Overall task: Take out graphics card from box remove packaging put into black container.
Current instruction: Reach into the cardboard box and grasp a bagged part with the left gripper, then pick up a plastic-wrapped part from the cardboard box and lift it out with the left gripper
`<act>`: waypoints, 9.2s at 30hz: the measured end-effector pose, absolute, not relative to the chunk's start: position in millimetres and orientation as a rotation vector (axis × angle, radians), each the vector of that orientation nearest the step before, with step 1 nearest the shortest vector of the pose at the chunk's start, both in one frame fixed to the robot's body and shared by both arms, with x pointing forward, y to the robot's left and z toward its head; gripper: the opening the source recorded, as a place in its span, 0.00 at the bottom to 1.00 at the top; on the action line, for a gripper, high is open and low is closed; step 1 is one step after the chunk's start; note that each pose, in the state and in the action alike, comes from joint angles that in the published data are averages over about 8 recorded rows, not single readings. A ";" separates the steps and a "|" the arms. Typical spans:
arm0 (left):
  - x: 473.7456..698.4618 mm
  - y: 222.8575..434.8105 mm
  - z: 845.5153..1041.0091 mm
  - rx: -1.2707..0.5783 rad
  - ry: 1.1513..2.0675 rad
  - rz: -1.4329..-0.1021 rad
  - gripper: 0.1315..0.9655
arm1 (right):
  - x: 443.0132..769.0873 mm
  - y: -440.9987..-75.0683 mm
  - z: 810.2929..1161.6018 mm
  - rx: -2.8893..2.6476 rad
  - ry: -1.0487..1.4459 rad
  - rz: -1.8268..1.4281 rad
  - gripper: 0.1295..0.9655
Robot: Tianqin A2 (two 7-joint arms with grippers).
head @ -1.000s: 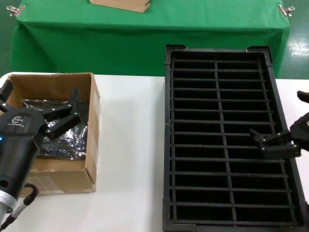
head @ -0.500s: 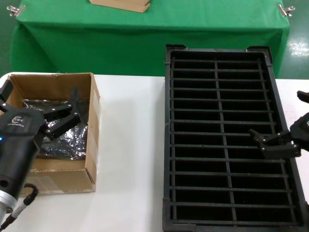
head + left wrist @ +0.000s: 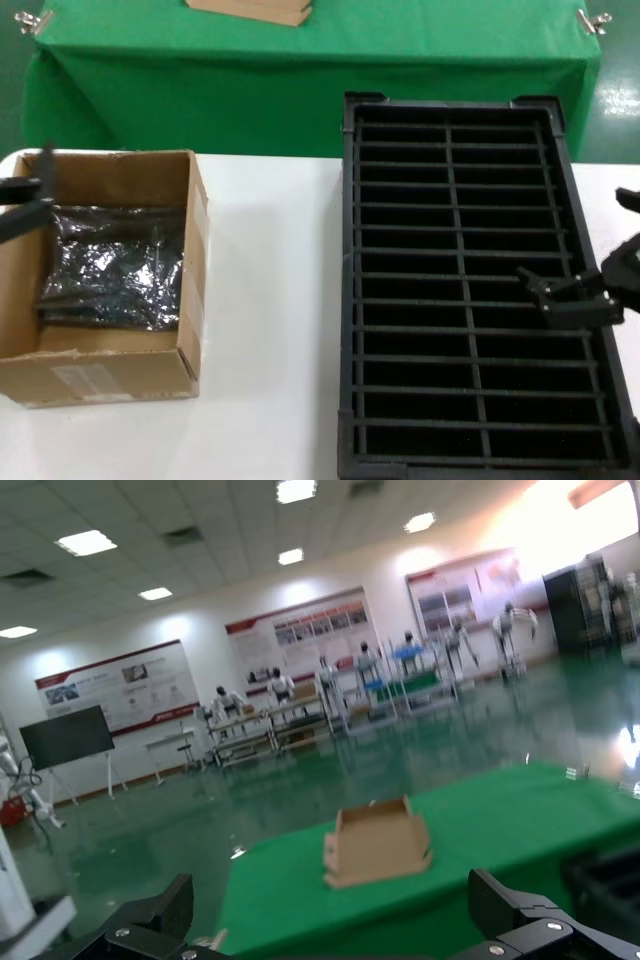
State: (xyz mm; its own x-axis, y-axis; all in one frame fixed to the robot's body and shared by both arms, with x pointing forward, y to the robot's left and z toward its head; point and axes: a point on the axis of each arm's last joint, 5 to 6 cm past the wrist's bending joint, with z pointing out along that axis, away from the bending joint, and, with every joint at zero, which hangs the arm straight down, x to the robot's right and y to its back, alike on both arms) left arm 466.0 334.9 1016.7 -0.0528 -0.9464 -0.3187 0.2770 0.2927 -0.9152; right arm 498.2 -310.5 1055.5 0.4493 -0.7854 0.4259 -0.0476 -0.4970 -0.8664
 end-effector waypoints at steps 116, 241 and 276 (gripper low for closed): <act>721.7 426.7 996.2 -0.150 2.196 -0.208 1.00 | 498.2 -310.5 1055.5 -1.865 0.704 -1.114 1.00; 733.1 406.2 998.7 -0.388 1.953 -0.483 0.01 | 498.2 -310.5 1055.5 -1.865 0.704 -1.114 1.00; 682.9 463.4 1053.5 -0.348 1.762 -0.719 0.01 | 498.2 -310.5 1055.5 -1.865 0.704 -1.114 1.00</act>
